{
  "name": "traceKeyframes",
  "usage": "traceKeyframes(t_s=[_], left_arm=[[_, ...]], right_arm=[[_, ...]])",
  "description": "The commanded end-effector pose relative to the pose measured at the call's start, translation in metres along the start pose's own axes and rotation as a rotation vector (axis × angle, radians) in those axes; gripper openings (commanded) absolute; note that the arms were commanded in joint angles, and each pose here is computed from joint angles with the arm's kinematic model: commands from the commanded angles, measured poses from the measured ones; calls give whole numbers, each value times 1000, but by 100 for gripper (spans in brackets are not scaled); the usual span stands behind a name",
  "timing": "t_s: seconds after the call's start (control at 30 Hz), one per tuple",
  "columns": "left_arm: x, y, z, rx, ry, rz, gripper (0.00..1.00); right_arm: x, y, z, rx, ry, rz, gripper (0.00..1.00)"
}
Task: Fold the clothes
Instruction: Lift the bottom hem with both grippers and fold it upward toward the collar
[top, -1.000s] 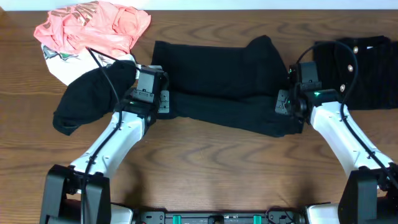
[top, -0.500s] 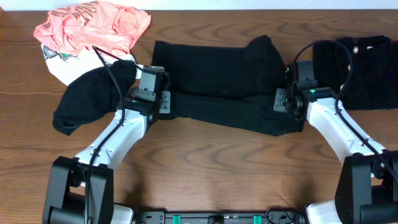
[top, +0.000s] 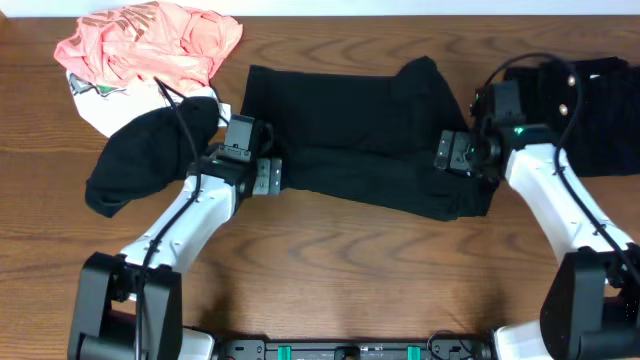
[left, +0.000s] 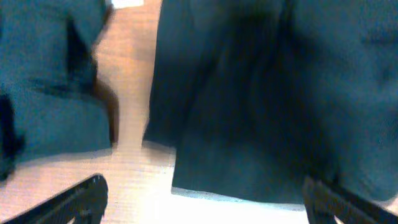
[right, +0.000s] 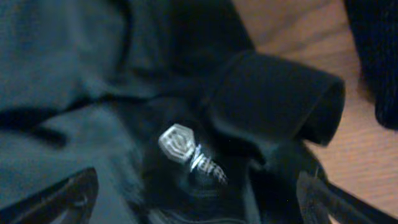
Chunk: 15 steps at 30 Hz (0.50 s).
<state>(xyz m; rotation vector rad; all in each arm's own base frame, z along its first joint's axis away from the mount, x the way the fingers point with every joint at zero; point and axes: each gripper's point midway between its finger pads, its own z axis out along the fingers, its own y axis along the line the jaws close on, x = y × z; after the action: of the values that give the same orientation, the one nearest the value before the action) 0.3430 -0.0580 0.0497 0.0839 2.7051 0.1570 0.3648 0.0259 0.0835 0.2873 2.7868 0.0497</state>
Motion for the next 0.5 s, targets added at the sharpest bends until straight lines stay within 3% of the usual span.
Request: traceKeyframes(t_s=[0.0,0.17,0.2,0.3,0.47], left_arm=[[-3,-3,-18,46,1,-21,100],[19,-9,-16,84,87,-8,95],[18,-9,-15,85,80,0,89],[13,-11,-12,91,45,28,82],[3,-11,-1,75,-1,51,82]], right_arm=[[-4,16,-15,-87,33,-8,98],[30,17,-15,-89,161,-17,91],[36,16,-15,-86,183,-16,89],[46,13,-13,-77,218,-16,75],[59,15,-12,-71,256,-29,68]])
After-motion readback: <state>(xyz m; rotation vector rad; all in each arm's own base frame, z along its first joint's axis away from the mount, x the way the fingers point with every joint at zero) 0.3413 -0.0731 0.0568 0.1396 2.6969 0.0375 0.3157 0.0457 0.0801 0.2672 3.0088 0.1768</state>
